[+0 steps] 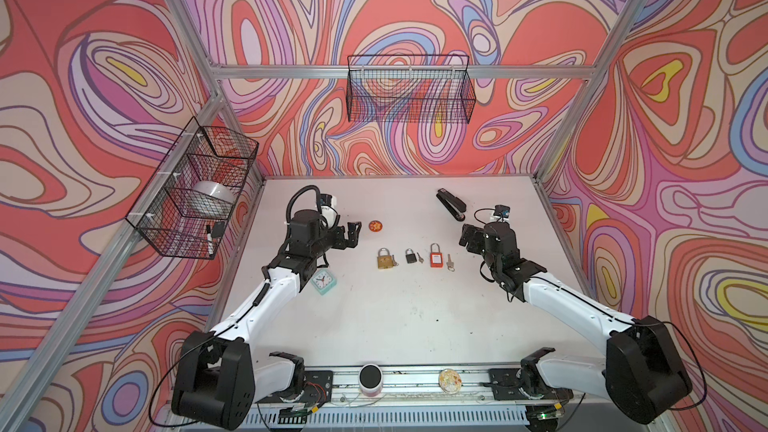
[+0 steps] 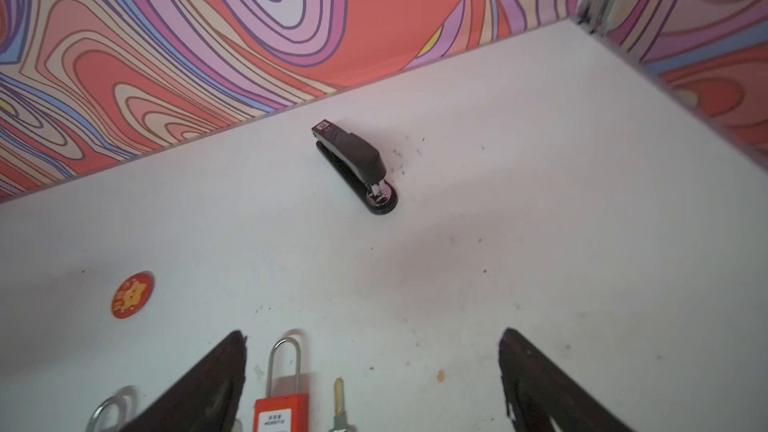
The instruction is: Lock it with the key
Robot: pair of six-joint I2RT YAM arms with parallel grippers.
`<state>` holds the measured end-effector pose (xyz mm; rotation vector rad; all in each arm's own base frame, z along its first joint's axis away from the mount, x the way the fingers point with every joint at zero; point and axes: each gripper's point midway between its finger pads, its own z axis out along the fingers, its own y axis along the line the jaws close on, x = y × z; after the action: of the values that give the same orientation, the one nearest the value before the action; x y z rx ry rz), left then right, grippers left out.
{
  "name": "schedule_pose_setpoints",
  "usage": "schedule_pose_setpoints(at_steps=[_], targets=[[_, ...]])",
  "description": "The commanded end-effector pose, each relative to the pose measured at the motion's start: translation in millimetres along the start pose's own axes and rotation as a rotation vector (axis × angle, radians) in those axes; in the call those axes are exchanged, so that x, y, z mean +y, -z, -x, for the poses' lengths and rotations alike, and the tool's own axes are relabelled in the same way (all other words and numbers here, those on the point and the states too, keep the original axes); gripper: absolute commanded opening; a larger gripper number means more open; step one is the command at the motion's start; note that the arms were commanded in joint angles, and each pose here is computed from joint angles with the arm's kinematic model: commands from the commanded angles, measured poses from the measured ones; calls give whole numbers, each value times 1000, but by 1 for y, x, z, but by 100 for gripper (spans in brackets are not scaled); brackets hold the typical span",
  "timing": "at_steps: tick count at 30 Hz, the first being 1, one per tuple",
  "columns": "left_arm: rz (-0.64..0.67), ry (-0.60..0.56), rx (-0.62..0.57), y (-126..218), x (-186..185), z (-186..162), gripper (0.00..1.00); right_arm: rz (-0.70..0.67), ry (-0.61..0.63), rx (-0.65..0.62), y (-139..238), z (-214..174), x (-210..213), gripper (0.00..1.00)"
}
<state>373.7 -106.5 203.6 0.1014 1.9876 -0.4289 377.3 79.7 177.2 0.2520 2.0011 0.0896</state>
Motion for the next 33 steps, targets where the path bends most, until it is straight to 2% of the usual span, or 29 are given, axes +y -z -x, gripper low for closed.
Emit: schedule_pose_setpoints(at_steps=[1,3,6,9,12,18,22,27,30,33], targets=[[164,-50,-260,25,30,28,100,-111,191,-102,3,20,-27,98],[187,-95,-296,29,37,10,100,-133,225,-152,2,23,-38,99],[273,-55,-318,35,58,-5,100,-159,224,-225,0,21,-56,99],[366,-48,-357,47,82,-10,100,-171,183,-264,-7,13,-77,98],[449,-47,-371,56,102,-11,100,-128,126,-269,-17,7,-87,98],[493,-79,-280,54,122,-33,100,-91,138,-235,-42,-14,-87,98],[404,-115,-204,41,112,-55,100,-63,171,-272,-44,-12,-87,99],[472,-113,-256,35,127,-61,100,-58,103,-332,-45,-23,-108,98],[463,-131,-236,24,129,-63,100,-51,106,-351,-48,-29,-110,98],[476,-135,-222,14,135,-66,100,-53,108,-317,-53,-30,-109,98]])
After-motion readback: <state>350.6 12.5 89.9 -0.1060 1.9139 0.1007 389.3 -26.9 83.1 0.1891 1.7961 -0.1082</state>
